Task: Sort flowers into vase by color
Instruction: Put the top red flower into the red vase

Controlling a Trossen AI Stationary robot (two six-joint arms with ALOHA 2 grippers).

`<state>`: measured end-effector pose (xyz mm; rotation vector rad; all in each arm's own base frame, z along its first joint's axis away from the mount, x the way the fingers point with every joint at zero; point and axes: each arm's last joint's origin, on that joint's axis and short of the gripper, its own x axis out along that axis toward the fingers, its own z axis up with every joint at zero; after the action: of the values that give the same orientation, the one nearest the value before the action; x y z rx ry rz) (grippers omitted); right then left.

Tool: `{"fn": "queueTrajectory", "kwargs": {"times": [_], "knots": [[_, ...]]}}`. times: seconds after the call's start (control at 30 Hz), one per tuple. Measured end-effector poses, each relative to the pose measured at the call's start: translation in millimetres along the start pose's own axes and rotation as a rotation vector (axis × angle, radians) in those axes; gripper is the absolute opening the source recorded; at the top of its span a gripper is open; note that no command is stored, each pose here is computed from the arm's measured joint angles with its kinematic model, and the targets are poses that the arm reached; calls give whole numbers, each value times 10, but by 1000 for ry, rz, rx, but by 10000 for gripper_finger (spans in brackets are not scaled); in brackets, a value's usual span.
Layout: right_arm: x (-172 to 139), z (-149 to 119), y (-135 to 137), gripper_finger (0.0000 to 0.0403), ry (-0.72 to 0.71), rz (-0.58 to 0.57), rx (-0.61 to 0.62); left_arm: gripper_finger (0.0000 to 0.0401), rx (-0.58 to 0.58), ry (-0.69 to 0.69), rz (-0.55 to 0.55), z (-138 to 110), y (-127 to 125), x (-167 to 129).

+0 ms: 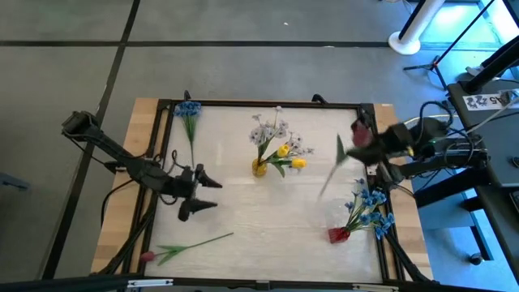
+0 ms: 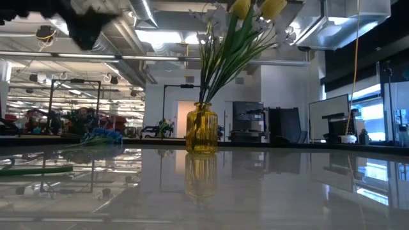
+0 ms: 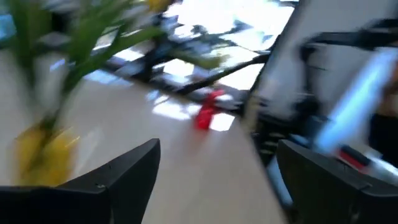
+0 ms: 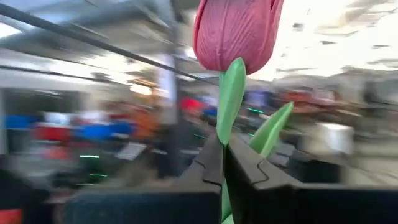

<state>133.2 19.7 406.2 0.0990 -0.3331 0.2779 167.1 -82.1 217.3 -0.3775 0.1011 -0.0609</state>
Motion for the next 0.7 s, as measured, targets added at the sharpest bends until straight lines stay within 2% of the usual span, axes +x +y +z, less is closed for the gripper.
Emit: {"fn": "queueTrajectory", "kwargs": {"times": [0.1,0.27,0.4,0.47,0.57,0.7], "knots": [[41,-93,97,1,-20,152,36,318,83,-61,-153,83,-92,-16],[202,-414,309,1,71,315,95,318,165,-154,-284,148,-194,-22],[273,-475,516,1,71,481,124,318,193,-157,-305,119,-228,-6],[269,-497,572,1,90,522,136,318,202,-157,-300,107,-229,7],[233,-499,590,1,115,534,142,318,224,-190,-304,121,-241,18],[113,-529,571,1,223,536,147,318,244,-225,-305,145,-250,15]]}}
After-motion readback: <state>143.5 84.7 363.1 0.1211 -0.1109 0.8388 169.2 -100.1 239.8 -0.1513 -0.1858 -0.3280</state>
